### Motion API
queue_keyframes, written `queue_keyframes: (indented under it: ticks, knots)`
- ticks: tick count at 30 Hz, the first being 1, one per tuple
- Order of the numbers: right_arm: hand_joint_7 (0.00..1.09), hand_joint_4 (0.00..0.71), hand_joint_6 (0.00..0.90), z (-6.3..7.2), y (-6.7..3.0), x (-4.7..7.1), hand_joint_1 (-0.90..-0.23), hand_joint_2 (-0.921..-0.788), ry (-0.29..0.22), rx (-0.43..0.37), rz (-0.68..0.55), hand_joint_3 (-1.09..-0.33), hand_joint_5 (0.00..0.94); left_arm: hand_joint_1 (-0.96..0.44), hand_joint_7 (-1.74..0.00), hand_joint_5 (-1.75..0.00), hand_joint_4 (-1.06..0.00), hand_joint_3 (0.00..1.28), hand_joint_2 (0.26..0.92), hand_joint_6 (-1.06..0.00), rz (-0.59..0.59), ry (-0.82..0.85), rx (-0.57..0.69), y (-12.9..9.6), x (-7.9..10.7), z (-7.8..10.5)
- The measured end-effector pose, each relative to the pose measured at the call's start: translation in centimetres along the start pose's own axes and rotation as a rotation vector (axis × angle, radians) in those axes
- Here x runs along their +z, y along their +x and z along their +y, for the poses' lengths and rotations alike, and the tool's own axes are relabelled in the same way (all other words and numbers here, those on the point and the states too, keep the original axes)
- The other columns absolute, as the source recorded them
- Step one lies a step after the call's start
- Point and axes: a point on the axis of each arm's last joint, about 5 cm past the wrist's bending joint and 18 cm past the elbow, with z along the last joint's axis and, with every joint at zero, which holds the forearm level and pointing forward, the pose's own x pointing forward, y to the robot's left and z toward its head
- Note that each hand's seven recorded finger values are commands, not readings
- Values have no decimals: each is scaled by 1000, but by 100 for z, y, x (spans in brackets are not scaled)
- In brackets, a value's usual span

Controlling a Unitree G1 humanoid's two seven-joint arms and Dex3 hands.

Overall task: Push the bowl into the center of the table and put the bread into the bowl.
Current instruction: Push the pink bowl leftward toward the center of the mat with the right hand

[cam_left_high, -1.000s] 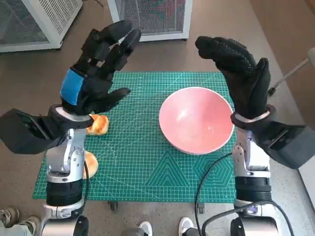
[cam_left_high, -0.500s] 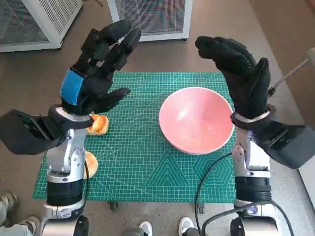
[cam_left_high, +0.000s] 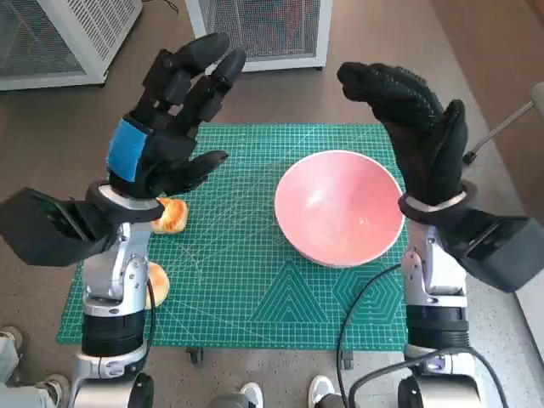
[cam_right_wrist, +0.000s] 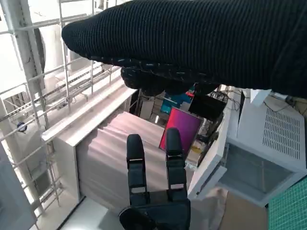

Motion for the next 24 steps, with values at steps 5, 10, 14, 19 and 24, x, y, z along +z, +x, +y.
queue_keyframes:
  ticks: [5, 10, 14, 19, 24]
  knots:
    - [5, 216, 292, -230, -157, -48, -665, -921, -27, -87, 66, -639, 4, -560, -665, -9, -241, 211, 921, -45, 1, 6, 16, -24, 1, 16]
    - [9, 222, 299, -359, -266, -115, -671, -921, -41, -184, 115, -622, 6, -558, -655, -14, -252, 210, 921, -54, -2, 12, 27, -44, 1, 30]
    - [9, 220, 300, -432, -331, -179, -667, -921, -58, -249, 164, -620, 3, -559, -625, -15, -260, 217, 921, -69, -8, 16, 24, -47, 1, 26]
    - [3, 209, 289, -489, -420, -269, -650, -921, -82, -329, 247, -630, 0, -566, -617, -14, -263, 219, 921, -81, -5, 14, 25, -55, -6, 24]
    - [1, 198, 285, -505, -526, -342, -621, -921, -109, -394, 337, -661, 0, -561, -619, -15, -267, 217, 921, -90, -3, 10, 27, -63, -13, 28]
